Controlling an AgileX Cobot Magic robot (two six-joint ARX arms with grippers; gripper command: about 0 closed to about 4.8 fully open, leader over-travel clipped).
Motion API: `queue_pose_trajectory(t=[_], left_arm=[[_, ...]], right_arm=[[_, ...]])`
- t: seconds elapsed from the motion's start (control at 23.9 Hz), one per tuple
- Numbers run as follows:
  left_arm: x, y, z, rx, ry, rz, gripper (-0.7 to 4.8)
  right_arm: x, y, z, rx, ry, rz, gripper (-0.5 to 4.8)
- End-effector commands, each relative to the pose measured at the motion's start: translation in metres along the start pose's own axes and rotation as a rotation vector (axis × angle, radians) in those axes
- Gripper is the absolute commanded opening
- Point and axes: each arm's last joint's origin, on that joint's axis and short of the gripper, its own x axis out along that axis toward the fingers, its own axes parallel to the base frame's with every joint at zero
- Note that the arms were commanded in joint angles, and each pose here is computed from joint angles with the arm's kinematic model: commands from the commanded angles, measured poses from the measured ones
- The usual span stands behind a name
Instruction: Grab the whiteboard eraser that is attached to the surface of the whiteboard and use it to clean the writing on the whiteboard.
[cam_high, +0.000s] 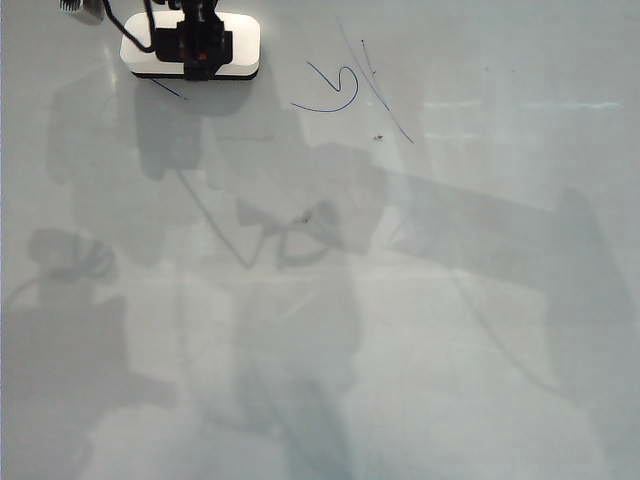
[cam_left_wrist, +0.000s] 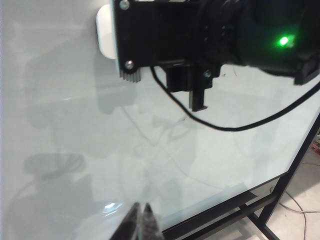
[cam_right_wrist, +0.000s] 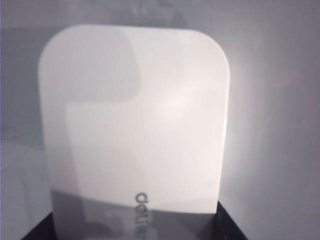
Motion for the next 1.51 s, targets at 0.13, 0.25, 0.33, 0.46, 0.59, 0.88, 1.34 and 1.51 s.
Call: queue_pose_trajectory(t=[0.13,0.25,0.33,0.46,0.59,0.88,1.34,1.51], left_arm=[[0.0,0.0,0.001,0.009,-0.008,-0.001,-0.02],[0.0,0.0,0.001,0.009,-0.008,-0.001,-0.02],[0.0,0.0,0.001,0.009,-0.008,-0.001,-0.02],[0.0,0.0,0.001,0.009,-0.008,-0.001,-0.02],[0.0,0.0,0.001,0.009,-0.008,-0.001,-0.02],[0.0,0.0,0.001,0.009,-0.008,-0.001,-0.02],[0.0,0.0,0.001,0.009,-0.008,-0.001,-0.02],[0.0,0.0,0.001,0.009,-0.008,-0.001,-0.02]], right_arm=[[0.015,0.021,0.007,0.027,-0.008,0.033,1.57],[0.017,0.035,0.012,0.071,-0.027,0.093,1.57],[0.016,0.039,0.012,0.106,-0.035,0.124,1.57],[0.017,0.039,0.011,0.116,-0.049,0.131,1.57],[0.016,0.027,0.011,0.047,-0.009,0.041,1.57],[-0.001,-0.041,0.002,0.15,0.004,-0.096,1.57],[-0.054,-0.113,-0.048,0.286,0.124,-0.134,1.57],[-0.065,-0.117,-0.067,0.27,0.141,-0.073,1.57]])
